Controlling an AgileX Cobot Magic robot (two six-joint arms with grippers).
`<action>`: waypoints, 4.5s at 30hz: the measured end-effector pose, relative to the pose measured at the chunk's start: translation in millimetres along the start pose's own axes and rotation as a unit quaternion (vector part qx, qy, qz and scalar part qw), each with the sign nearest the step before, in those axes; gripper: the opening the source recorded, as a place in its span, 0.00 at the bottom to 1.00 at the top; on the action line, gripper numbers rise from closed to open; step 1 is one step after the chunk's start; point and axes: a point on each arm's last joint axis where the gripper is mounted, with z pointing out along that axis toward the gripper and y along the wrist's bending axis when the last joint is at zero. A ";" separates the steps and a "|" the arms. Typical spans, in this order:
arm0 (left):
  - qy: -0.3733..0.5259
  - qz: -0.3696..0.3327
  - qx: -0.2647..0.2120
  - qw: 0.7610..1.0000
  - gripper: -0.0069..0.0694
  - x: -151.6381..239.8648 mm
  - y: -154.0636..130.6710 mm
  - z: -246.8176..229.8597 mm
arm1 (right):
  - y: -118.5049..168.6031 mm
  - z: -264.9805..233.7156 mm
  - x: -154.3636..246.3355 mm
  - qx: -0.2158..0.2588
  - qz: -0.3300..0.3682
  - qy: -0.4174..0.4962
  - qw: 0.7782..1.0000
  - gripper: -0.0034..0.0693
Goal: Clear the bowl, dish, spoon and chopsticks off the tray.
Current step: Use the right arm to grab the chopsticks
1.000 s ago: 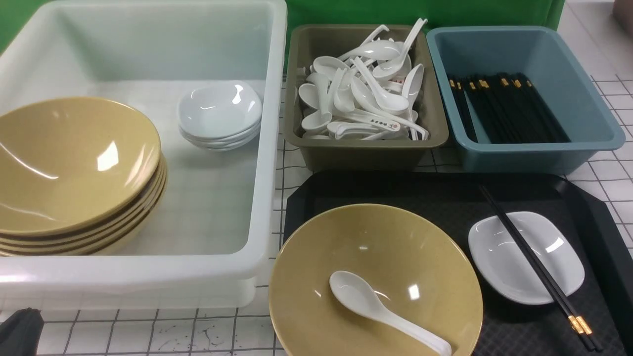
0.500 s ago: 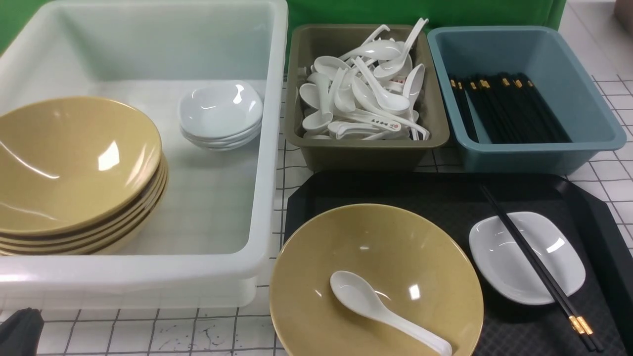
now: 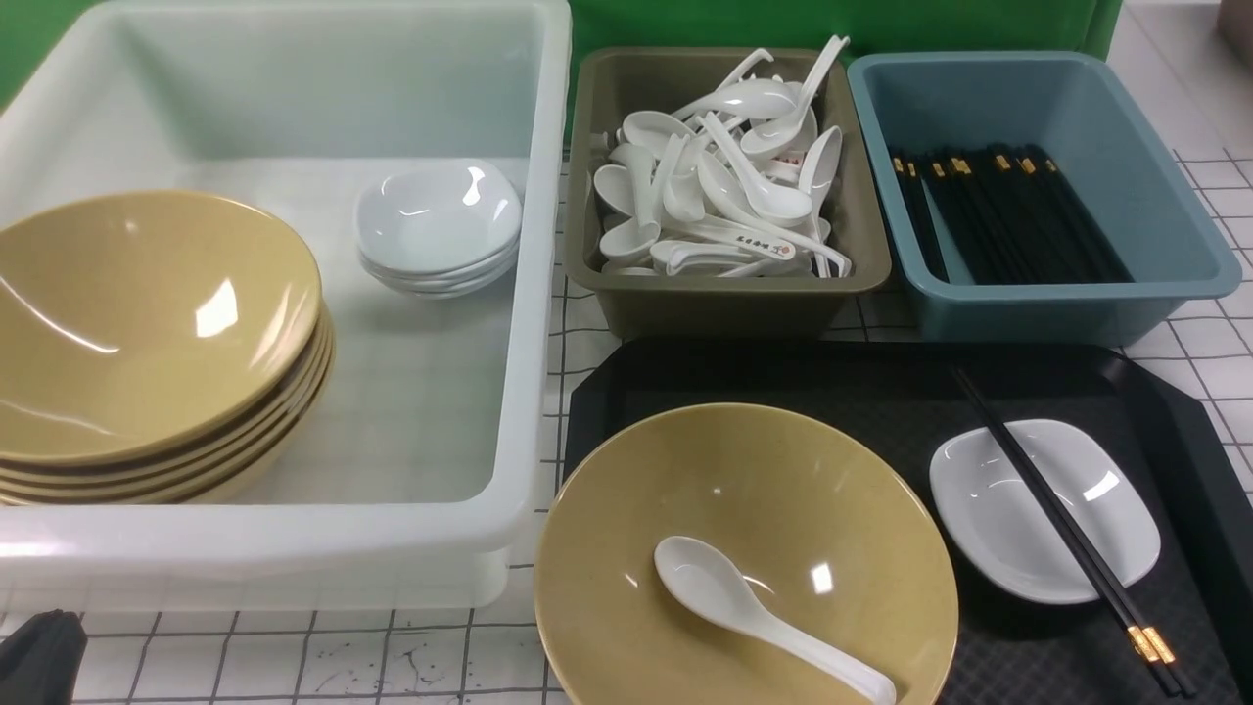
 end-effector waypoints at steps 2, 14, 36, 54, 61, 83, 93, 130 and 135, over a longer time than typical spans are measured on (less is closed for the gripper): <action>0.000 0.000 0.000 1.000 0.08 0.0 0.0 0.0 | 0.0 0.0 0.0 0.000 0.000 0.000 1.000 0.38; -0.008 -0.003 0.001 1.000 0.08 -1.4 -0.1 0.0 | 0.0 0.0 -0.1 0.000 0.000 -0.001 1.000 0.38; -0.065 -0.547 0.114 0.827 0.08 -21.1 -10.7 -3.1 | 3.9 -0.1 -0.7 -0.020 0.549 0.009 0.835 0.38; -0.063 -0.266 0.157 0.949 0.08 -96.3 -24.1 -26.5 | 8.1 -11.5 -38.4 -0.068 0.343 0.009 0.937 0.28; 0.115 -0.134 0.145 0.973 0.08 -150.2 -27.6 13.4 | 22.1 3.0 -117.1 -0.107 0.139 0.104 0.979 0.10; 0.317 0.192 0.349 0.861 0.08 -217.4 -147.3 114.7 | 65.2 138.8 -147.6 -0.146 -0.132 0.466 0.863 0.32; 0.353 0.224 0.385 0.823 0.08 -197.3 -196.7 138.5 | 79.4 192.8 -137.6 -0.144 -0.133 0.480 0.855 0.76; 0.301 0.187 0.391 0.849 0.08 -207.5 -205.1 145.5 | 84.7 205.0 -176.6 -0.148 -0.138 0.439 0.875 0.26; 0.203 0.152 0.390 0.885 0.08 -245.4 -227.3 170.8 | 91.2 236.5 -238.9 -0.128 -0.074 0.296 0.943 0.26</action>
